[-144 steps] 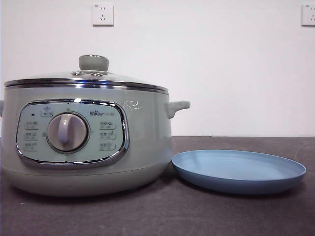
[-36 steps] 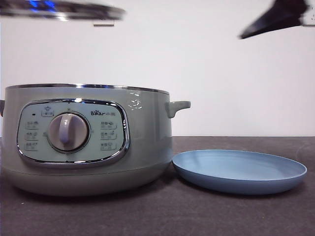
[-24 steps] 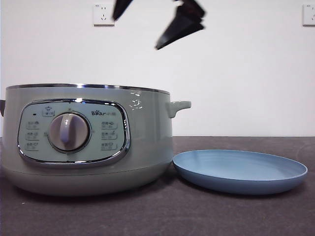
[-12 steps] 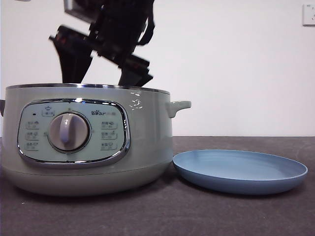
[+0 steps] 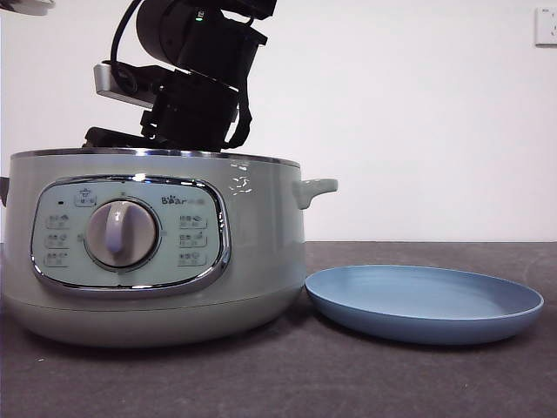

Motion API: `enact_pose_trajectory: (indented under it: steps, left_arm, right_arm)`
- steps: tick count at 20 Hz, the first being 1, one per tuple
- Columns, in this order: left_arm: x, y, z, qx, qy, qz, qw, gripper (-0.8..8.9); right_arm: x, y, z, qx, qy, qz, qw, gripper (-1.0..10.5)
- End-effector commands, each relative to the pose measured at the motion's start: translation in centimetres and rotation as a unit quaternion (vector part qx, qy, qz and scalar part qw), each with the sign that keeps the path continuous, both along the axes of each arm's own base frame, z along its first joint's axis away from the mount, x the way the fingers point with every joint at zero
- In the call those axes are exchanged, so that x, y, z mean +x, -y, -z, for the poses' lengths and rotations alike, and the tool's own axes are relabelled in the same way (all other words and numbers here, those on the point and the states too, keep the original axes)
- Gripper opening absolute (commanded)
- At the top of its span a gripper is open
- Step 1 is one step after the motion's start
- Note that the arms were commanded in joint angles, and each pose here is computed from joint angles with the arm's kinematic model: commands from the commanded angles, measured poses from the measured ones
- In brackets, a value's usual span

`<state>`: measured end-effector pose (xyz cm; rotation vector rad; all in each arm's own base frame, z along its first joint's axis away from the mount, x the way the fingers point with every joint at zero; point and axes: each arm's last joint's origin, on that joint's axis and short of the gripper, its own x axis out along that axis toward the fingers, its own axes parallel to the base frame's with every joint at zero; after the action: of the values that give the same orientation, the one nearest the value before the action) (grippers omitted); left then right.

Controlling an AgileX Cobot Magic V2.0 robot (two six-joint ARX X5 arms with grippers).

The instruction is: Take the pumpkin out from the steamer,put the pumpkin in the blue plate,close the lid

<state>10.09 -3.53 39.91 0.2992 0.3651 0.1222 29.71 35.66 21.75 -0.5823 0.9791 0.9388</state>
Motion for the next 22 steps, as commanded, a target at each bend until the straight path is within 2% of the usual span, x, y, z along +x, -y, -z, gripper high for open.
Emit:
enact_pose_trajectory:
  steps: [1,4,7,9,11,14,18,22]
  left_arm:
    - [-0.2,0.0,-0.5,-0.014,0.022,0.012,1.0,-0.09]
    - [0.2,0.2,-0.6,-0.018,0.021,0.022,0.999,-0.09]
    - [0.9,0.8,-0.6,-0.028,0.02,0.047,0.998,-0.09]
    - [1.6,1.2,-0.5,-0.032,0.014,0.061,0.998,-0.09]
    - [2.2,1.7,-0.5,-0.041,0.013,0.083,0.996,-0.09]
    - [2.9,2.1,-0.5,-0.046,0.018,0.092,0.995,-0.09]
    - [3.0,2.3,-0.8,-0.059,0.031,0.111,0.992,-0.09]
    - [3.0,2.4,-0.8,-0.063,0.03,0.121,0.99,-0.09]
  right_arm:
    - [-0.5,0.2,-1.8,0.017,0.013,0.003,1.0,-0.1]
    - [-1.6,2.6,-7.4,0.05,0.045,0.012,0.998,-0.1]
    - [-2.9,8.1,-13.7,0.051,0.079,0.057,0.994,-0.1]
    - [-3.8,12.7,-16.6,0.048,0.07,0.115,0.99,-0.1]
    - [-4.5,17.1,-18.6,0.037,0.056,0.19,0.979,-0.1]
    - [-5.6,20.8,-19.6,0.003,0.042,0.267,0.963,-0.1]
    - [-7.3,23.0,-18.9,-0.034,0.047,0.338,0.939,-0.1]
    - [-9.0,23.9,-15.5,-0.033,0.036,0.356,0.933,-0.1]
